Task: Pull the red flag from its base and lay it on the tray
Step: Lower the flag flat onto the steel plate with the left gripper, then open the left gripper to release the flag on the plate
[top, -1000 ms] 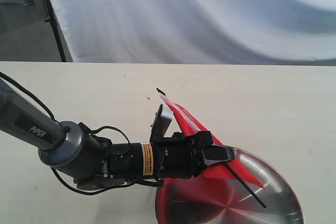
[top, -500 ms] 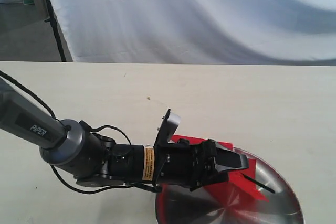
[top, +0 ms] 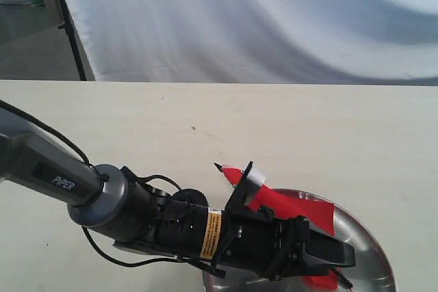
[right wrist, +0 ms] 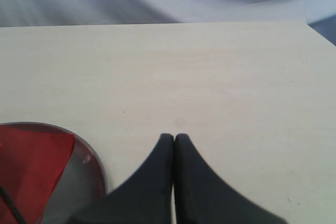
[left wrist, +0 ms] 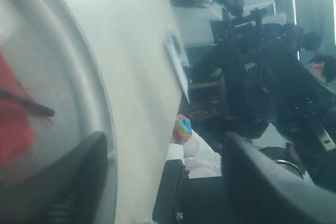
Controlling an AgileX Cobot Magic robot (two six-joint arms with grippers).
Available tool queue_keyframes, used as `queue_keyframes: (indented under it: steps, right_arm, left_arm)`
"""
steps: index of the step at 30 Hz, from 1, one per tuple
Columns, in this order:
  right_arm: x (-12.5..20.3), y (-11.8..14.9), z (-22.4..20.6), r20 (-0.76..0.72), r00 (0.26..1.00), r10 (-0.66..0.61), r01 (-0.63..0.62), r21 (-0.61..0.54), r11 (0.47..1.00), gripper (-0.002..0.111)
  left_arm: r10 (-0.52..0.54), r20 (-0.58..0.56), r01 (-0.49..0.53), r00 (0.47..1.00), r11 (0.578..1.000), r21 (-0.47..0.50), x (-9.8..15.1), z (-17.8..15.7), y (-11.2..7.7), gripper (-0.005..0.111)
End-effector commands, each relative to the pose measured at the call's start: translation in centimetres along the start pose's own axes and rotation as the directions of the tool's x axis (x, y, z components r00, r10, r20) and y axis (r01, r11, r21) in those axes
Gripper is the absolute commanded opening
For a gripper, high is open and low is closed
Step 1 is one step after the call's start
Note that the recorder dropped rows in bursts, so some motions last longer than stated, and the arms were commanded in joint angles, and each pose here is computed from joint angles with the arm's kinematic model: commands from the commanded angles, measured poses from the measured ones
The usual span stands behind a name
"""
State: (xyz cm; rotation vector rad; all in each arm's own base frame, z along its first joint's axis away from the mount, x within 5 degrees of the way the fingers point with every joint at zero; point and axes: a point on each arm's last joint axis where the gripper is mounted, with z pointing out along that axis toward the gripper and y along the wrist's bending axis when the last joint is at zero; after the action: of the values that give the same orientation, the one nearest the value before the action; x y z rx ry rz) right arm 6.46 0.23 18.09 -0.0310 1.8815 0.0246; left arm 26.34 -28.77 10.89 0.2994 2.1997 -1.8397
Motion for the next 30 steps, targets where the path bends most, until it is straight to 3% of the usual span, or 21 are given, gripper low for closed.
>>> queue_keyframes:
  steps: [1,5,9,12,16,21,24,30]
  right_arm:
    - [-0.1,0.0,-0.1,0.002,1.0,-0.007,0.007,0.004,1.0,0.0]
    - [-0.1,0.0,-0.1,0.002,1.0,-0.007,0.007,0.004,1.0,0.0]
    - [-0.1,0.0,-0.1,0.002,1.0,-0.007,0.007,0.004,1.0,0.0]
    - [-0.1,0.0,-0.1,0.002,1.0,-0.007,0.007,0.004,1.0,0.0]
    - [-0.1,0.0,-0.1,0.002,1.0,-0.007,0.007,0.004,1.0,0.0]
    - [-0.1,0.0,-0.1,0.002,1.0,-0.007,0.007,0.004,1.0,0.0]
    - [-0.1,0.0,-0.1,0.002,1.0,-0.007,0.007,0.004,1.0,0.0]
    - [-0.1,0.0,-0.1,0.002,1.0,-0.007,0.007,0.004,1.0,0.0]
  left_arm:
    - [0.063,0.018,-0.064,0.998,0.992,0.109,-0.3,0.0,-1.8,0.035]
    - [0.164,0.069,-0.173,0.984,0.973,0.152,-1.0,-0.3,-3.6,0.0]
    - [0.303,0.122,-0.322,0.945,0.927,0.19,-2.4,-0.5,-6.4,0.0]
    - [0.4,0.132,-0.412,0.907,0.907,0.085,-3.5,-0.6,-7.7,0.0]
    - [0.503,0.09,-0.486,0.86,0.859,-0.161,-4.7,-1.4,-8.0,0.0]
    - [0.586,-0.043,-0.541,0.809,0.714,-0.444,-5.5,-2.9,-7.2,0.0]
    - [0.626,-0.139,-0.582,0.767,0.588,-0.562,-5.9,-3.8,-6.6,0.0]
    - [0.646,-0.323,-0.633,0.692,0.328,-0.701,-5.9,-4.9,-5.2,0.0]
